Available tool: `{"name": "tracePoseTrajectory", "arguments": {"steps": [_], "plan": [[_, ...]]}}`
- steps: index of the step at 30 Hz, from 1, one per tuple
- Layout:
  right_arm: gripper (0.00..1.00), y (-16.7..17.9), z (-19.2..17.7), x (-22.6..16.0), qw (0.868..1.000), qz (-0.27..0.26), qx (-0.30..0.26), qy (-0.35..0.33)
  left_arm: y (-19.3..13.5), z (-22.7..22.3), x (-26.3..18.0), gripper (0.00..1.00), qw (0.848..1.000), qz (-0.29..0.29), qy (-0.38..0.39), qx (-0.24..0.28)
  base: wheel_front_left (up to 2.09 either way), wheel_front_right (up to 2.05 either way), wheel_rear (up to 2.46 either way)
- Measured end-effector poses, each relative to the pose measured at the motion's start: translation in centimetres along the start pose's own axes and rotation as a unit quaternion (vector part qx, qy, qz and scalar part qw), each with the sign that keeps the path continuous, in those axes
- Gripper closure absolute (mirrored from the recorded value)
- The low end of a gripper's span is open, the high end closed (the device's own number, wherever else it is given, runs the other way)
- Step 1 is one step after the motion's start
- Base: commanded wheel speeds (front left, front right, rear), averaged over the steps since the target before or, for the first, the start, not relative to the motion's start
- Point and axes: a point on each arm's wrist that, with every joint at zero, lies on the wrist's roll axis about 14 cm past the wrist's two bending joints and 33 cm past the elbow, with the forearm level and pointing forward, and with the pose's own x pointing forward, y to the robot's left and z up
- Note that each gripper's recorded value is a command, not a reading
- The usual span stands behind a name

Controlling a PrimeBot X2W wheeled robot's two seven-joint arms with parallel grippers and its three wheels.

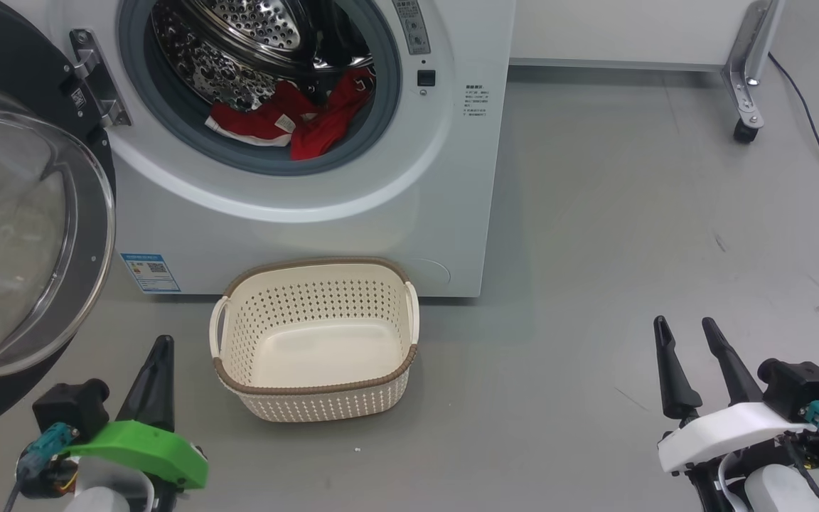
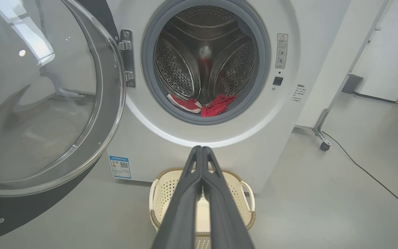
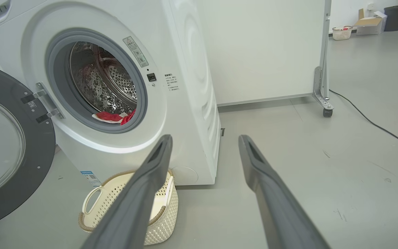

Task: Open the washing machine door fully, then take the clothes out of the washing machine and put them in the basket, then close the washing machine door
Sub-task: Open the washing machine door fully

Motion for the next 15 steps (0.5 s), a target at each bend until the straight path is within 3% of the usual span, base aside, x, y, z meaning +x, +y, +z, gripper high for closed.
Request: {"name": "tracePoseTrajectory", "arguments": {"steps": [2, 3, 4, 15], "plan": [[0.0, -0.1, 0.1, 0.0, 1.0, -0.002, 0.0, -0.003, -0.4, -0.2, -0.1, 0.96, 1.0, -0.003, 0.001, -0.003, 0.0, 0.0, 0.0], [0.0, -0.1, 0.2, 0.0, 1.0, -0.002, 0.0, -0.004, -0.6, -0.4, -0.2, 0.54, 1.0, -0.005, 0.003, -0.003, 0.0, 0.0, 0.0], [0.0, -0.2, 0.3, 0.0, 1.0, -0.003, 0.001, -0.005, -0.8, -0.5, -0.3, 0.01, 1.0, -0.008, 0.003, -0.002, 0.0, 0.0, 0.0], [0.0, -0.5, 0.8, 0.0, 1.0, -0.01, 0.0, -0.015, -1.4, -1.0, -0.9, 0.0, 1.0, -0.011, 0.002, -0.018, 0.0, 0.0, 0.0]]}}
